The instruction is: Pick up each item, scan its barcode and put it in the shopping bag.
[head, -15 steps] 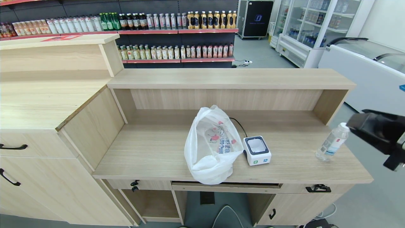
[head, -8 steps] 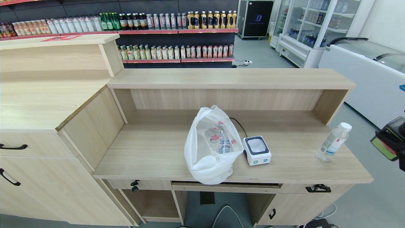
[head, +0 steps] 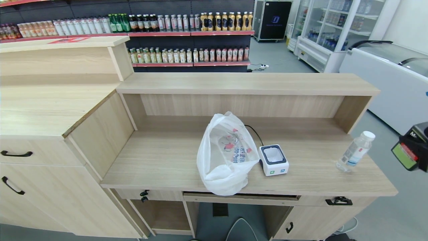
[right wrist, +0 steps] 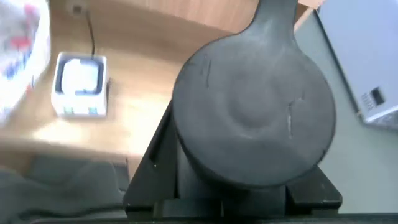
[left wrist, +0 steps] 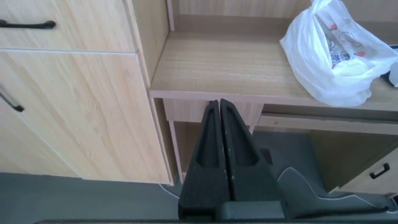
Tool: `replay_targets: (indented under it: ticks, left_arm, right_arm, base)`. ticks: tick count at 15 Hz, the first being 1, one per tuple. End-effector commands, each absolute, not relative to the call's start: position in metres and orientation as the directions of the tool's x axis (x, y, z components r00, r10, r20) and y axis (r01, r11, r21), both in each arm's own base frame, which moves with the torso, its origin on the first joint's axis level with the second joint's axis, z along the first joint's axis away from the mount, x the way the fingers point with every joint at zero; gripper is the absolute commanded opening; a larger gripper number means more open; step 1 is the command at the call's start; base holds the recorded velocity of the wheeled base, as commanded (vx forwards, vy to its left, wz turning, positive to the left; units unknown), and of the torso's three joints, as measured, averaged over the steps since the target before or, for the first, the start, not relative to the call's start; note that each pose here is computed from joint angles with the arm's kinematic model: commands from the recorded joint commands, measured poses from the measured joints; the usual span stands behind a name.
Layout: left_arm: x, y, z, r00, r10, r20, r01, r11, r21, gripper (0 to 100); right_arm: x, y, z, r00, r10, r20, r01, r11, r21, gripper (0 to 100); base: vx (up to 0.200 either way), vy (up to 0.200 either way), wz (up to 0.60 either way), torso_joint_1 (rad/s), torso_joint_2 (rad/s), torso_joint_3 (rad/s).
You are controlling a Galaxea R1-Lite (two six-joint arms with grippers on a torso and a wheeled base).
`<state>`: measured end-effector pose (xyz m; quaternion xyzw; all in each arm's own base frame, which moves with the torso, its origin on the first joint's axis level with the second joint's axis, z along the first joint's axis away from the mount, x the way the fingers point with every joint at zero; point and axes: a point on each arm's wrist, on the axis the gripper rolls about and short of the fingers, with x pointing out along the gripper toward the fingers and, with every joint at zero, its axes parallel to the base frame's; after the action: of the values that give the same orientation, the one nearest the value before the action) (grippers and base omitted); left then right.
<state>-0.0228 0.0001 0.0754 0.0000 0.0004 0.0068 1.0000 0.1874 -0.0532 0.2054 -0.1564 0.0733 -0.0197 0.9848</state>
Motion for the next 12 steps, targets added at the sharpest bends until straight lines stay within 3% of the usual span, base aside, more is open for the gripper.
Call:
replay_targets:
  ticks: [1, 4, 6, 7, 12]
  left_arm:
    - [-0.023, 0.0, 0.075, 1.0, 0.015, 0.0, -0.015, 1.0, 0.0, 0]
    - [-0.023, 0.0, 0.075, 1.0, 0.015, 0.0, -0.015, 1.0, 0.0, 0]
    - [-0.023, 0.0, 0.075, 1.0, 0.015, 0.0, -0.015, 1.0, 0.0, 0]
    - [-0.023, 0.0, 0.075, 1.0, 0.015, 0.0, -0.015, 1.0, 0.0, 0]
    - [-0.023, 0.0, 0.075, 1.0, 0.015, 0.0, -0.015, 1.0, 0.0, 0]
  right_arm:
    - [0.24, -0.048, 0.214, 0.982, -0.021, -0.187, 0.003, 0.995, -0.096, 0]
    - [0.288, -0.057, 0.204, 0.954, 0.143, -0.262, -0.104, 0.982, 0.158, 0]
    - [0.307, -0.061, 0.191, 0.938, 0.177, -0.298, -0.118, 0.971, 0.208, 0]
    - [0.318, -0.063, 0.185, 0.921, 0.249, -0.3, -0.156, 0.941, 0.301, 0]
    - [0.336, -0.089, 0.167, 0.83, 0.483, -0.278, -0.32, 0.821, 0.473, 0]
  base:
    - [0.0, 0.0, 0.6, 0.002, 0.0, 0.002]
    - [0.0, 0.0, 0.0, 0.0, 0.0, 0.0]
    - [0.0, 0.0, 0.0, 0.0, 0.0, 0.0]
    - [0.0, 0.0, 0.0, 0.0, 0.0, 0.0]
    - [0.0, 0.0, 0.0, 0.0, 0.0, 0.0]
